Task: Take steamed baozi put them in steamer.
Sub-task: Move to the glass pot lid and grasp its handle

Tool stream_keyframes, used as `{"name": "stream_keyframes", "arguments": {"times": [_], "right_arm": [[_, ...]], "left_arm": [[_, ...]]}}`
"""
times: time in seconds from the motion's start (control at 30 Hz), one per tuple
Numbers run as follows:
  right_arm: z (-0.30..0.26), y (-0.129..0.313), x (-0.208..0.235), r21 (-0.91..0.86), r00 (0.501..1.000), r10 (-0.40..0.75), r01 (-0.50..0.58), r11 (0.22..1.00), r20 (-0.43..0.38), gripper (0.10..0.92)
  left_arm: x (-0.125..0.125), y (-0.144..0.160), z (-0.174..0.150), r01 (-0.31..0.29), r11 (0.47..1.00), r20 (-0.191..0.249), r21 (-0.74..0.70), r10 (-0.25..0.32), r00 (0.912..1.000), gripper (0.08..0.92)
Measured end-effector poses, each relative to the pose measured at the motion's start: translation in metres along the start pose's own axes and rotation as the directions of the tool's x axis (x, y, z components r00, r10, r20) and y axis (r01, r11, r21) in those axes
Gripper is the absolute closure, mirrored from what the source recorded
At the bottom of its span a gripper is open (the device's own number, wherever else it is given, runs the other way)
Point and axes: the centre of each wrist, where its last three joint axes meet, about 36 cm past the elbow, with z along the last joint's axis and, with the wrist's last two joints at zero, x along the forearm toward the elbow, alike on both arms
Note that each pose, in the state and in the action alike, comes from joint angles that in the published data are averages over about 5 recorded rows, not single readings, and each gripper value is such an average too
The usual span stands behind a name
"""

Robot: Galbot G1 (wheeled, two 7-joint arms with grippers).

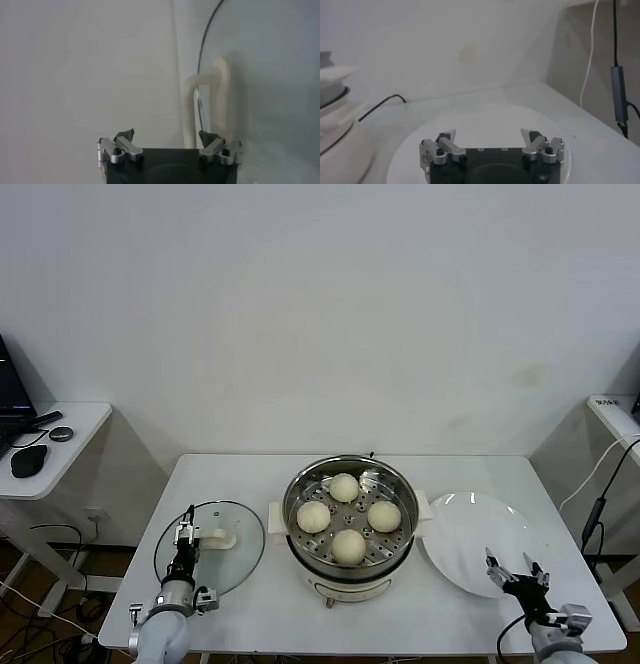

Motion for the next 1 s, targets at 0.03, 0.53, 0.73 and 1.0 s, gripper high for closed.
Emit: {"name": "stream_keyframes", "arguments": {"times": [0.03, 0.53, 0.73, 1.0], "right_arm": [[0.0, 0.0, 0.0, 0.0, 1.0, 0.0, 0.0, 1.0, -0.001, 0.2], [0.004, 0.002, 0.003, -0.002, 1.0, 0.005, -0.005, 1.0, -0.002, 0.2], [0.006, 0.002, 0.004, -0.002, 1.0, 0.004, -0.004, 1.0, -0.005, 0.2], [0.004, -0.001, 0.006, 0.0, 1.0, 0.011, -0.011, 1.0, 0.001, 0.2]], "left_arm": [[-0.001, 0.0, 0.0, 0.001, 1.0, -0.002, 0.004, -0.001, 1.0, 0.177], [-0.011, -0.003, 0.0, -0.012, 0.997, -0.012, 0.075, 0.013, 0.9998, 0.443], [-0.012, -0.001, -0.003, -0.034, 0.993, -0.027, 0.109, 0.037, 0.9989, 0.616], [-0.005, 0.013, -0.007, -0.058, 0.988, -0.066, 0.145, 0.068, 0.9954, 0.807]]}}
